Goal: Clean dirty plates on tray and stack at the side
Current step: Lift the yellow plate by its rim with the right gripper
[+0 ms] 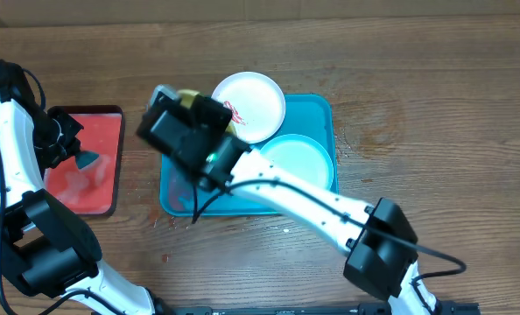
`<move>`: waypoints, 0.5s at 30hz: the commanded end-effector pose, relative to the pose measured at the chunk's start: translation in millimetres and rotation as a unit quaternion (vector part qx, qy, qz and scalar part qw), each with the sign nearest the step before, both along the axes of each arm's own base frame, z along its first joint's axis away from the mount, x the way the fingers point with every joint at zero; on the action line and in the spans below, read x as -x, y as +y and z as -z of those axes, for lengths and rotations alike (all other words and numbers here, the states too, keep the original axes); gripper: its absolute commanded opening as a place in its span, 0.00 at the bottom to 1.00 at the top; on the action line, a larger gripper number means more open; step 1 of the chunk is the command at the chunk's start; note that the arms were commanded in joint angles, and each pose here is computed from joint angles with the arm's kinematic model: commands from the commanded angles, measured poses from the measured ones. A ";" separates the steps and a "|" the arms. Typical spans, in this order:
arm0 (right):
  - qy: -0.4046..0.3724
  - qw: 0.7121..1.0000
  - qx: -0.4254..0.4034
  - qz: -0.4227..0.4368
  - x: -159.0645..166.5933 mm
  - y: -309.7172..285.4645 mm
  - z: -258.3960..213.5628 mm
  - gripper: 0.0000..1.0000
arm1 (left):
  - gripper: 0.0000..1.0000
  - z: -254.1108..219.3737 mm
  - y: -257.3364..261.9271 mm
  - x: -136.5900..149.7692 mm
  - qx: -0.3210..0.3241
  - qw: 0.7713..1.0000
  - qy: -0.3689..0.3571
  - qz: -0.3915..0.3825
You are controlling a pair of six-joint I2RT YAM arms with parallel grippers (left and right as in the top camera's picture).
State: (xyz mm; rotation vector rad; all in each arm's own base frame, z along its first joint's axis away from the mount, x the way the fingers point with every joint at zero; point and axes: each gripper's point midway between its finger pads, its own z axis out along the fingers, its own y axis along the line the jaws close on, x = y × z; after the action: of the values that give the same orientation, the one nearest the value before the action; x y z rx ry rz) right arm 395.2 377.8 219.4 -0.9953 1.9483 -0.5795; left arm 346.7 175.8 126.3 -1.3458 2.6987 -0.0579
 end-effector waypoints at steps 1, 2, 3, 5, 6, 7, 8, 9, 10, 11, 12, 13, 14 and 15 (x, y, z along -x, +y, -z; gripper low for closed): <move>0.037 0.982 -0.146 0.110 -47.0 -50.6 2.4 0.04 | 0.04 -3.9 -2.9 -5.1 0.006 1.000 -0.011 -0.002; 0.064 0.975 -0.174 0.122 -54.8 -61.0 10.5 0.04 | 0.04 -4.0 -3.9 -5.7 0.009 1.000 -0.012 -0.001; 0.102 0.963 -0.210 0.136 -63.9 -73.7 20.2 0.04 | 0.04 -4.1 -5.4 -6.5 0.013 1.000 -0.015 0.000; 0.177 0.930 -0.283 0.156 -77.7 -97.4 35.4 0.04 | 0.04 -4.4 -8.0 -7.9 0.020 1.000 -0.018 0.001; 0.214 0.909 -0.319 0.160 -82.9 -109.2 40.4 0.04 | 0.04 -4.4 -9.3 -8.9 0.023 1.000 -0.021 0.002; 0.261 0.879 -0.366 0.163 -88.2 -124.8 44.4 0.04 | 0.04 -4.5 -10.2 -9.4 0.025 0.999 -0.022 0.002; 0.287 0.857 -0.395 0.167 -91.8 -137.2 45.8 0.04 | 0.04 -4.5 -10.3 -9.5 0.025 0.999 -0.022 0.003; 0.308 0.836 -0.420 0.170 -94.6 -150.6 45.7 0.04 | 0.04 -4.6 -10.2 -9.6 0.025 0.999 -0.022 0.003; 0.332 0.810 -0.451 0.178 -98.7 -173.4 45.2 0.04 | 0.04 -4.6 -10.2 -9.6 0.025 0.999 -0.022 0.003; 0.343 0.791 -0.469 0.194 -102.0 -198.0 46.2 0.04 | 0.04 -4.6 -10.2 -9.7 0.025 0.999 -0.023 0.003; 0.346 0.775 -0.479 0.224 -104.9 -231.0 49.6 0.04 | 0.04 -4.6 -10.1 -9.8 0.025 0.999 -0.023 0.003; 0.344 0.764 -0.483 0.257 -106.1 -261.5 55.4 0.04 | 0.04 -4.6 -10.1 -9.8 0.025 0.999 -0.023 0.003; 0.342 0.756 -0.485 0.278 -105.7 -281.8 59.3 0.04 | 0.04 -4.6 -10.3 -9.8 0.025 0.999 -0.023 0.003; 0.338 0.745 -0.485 0.309 -104.7 -309.7 67.2 0.04 | 0.04 -4.5 -10.7 -10.1 0.025 0.999 -0.023 0.003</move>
State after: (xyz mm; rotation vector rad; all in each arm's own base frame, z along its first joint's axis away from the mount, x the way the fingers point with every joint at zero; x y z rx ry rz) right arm 506.2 94.6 149.4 0.0510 2.7065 0.3819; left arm 350.9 168.4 126.9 -1.3372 2.6979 -0.1269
